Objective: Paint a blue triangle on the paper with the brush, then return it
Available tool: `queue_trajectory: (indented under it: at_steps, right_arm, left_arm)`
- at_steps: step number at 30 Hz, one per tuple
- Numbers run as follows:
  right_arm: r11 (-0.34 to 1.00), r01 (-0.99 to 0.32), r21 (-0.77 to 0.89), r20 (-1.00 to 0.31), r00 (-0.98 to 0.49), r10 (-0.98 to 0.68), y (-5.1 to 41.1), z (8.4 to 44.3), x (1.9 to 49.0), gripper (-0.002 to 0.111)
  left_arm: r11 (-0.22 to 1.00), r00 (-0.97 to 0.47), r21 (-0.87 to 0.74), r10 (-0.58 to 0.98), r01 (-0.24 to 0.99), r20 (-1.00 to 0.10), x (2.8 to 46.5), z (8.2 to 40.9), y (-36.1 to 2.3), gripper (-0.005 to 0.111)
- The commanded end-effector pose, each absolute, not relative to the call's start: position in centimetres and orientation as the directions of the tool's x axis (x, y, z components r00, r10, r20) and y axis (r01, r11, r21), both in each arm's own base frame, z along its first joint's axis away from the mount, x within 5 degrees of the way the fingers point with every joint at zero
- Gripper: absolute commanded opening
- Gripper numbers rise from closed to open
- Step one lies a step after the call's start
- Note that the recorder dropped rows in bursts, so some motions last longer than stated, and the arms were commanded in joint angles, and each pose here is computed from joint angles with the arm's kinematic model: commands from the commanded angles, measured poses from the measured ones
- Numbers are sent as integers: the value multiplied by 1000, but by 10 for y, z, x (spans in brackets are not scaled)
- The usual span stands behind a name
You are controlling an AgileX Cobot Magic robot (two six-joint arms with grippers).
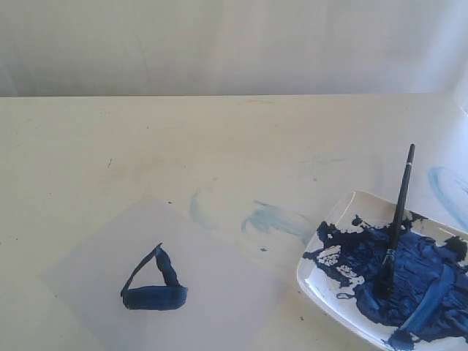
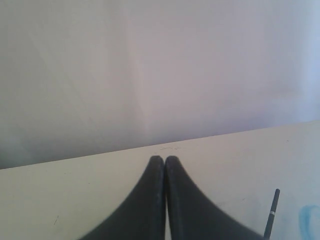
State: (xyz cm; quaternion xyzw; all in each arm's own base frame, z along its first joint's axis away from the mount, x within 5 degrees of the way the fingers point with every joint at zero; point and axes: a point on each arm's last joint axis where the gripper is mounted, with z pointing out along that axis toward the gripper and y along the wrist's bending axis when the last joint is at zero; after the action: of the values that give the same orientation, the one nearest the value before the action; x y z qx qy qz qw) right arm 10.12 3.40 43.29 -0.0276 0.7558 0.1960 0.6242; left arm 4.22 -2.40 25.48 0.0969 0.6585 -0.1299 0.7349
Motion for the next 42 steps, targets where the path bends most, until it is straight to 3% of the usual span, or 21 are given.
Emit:
queue_trajectory:
  at_steps: [1, 4, 5, 7, 12, 16, 35, 42]
  right_arm:
    - [924, -292, 245, -959, -215, 187, 34, 432, 100, 0]
    - [924, -292, 245, -959, -215, 187, 34, 432, 100, 0]
    - [924, -292, 245, -959, -215, 187, 34, 432, 100, 0]
    - [924, -292, 245, -959, -215, 187, 34, 432, 100, 0]
    - [924, -292, 245, -959, -215, 187, 34, 432, 100, 0]
    - [924, -292, 246, -958, -217, 186, 34, 432, 100, 0]
    - [924, -292, 246, -958, -219, 186, 34, 432, 100, 0]
    - [924, -292, 246, -958, -219, 186, 34, 432, 100, 0]
  left_arm:
    - [936, 84, -65, -100, 345, -991, 41, 253, -26, 0]
    - [953, 50, 50, 36, 298, -998, 44, 243, -23, 0]
    - [975, -32, 45, 53, 219, -998, 48, 228, -15, 0]
    - [991, -83, -55, -45, 124, -996, 53, 214, -7, 0]
    - [995, -131, -19, -5, 102, -991, 57, 187, -6, 0]
    - [996, -339, -12, 20, 92, -940, 52, 168, -4, 0]
    - [963, -302, 157, 219, 219, -928, 51, 168, -11, 0]
    - [977, -317, 86, 146, 196, -937, 51, 168, -11, 0]
